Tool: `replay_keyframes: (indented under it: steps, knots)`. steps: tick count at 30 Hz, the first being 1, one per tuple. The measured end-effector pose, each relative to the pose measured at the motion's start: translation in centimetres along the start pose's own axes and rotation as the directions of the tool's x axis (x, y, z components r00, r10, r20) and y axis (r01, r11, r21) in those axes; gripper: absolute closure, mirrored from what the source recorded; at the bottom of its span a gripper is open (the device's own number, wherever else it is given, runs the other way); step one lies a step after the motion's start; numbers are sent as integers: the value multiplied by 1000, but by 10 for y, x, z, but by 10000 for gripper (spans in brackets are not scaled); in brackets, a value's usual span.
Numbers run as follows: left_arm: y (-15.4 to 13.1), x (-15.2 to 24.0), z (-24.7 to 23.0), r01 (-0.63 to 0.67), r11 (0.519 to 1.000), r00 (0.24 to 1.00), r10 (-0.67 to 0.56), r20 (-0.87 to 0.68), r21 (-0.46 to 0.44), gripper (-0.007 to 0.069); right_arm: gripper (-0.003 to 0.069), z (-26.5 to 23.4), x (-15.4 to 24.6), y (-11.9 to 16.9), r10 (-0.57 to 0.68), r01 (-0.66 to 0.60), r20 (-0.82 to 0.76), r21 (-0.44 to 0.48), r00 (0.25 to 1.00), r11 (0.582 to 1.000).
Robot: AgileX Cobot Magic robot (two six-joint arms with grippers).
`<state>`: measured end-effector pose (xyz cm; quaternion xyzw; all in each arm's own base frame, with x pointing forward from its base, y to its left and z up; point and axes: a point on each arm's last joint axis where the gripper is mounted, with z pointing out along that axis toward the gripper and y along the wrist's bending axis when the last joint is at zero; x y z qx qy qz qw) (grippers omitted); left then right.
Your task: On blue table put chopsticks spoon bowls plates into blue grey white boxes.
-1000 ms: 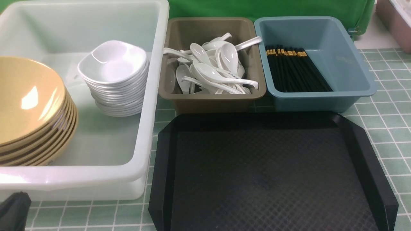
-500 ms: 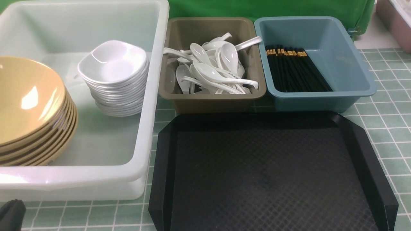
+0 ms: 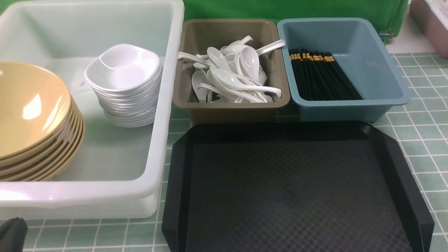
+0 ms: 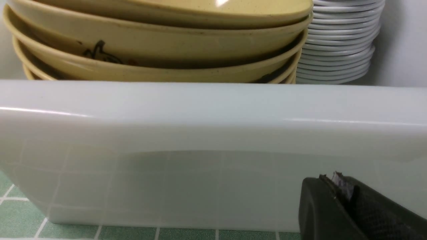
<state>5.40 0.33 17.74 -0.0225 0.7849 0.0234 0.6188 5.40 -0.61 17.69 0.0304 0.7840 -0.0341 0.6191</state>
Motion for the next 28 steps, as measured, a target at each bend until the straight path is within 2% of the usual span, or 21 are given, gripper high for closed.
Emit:
replay_keyframes:
  steps: [28]
  knots:
    - [0, 0, 0, 0, 1000, 1000, 0, 0, 0, 623, 533, 0, 0, 0, 0, 0, 0, 0, 1000, 1000]
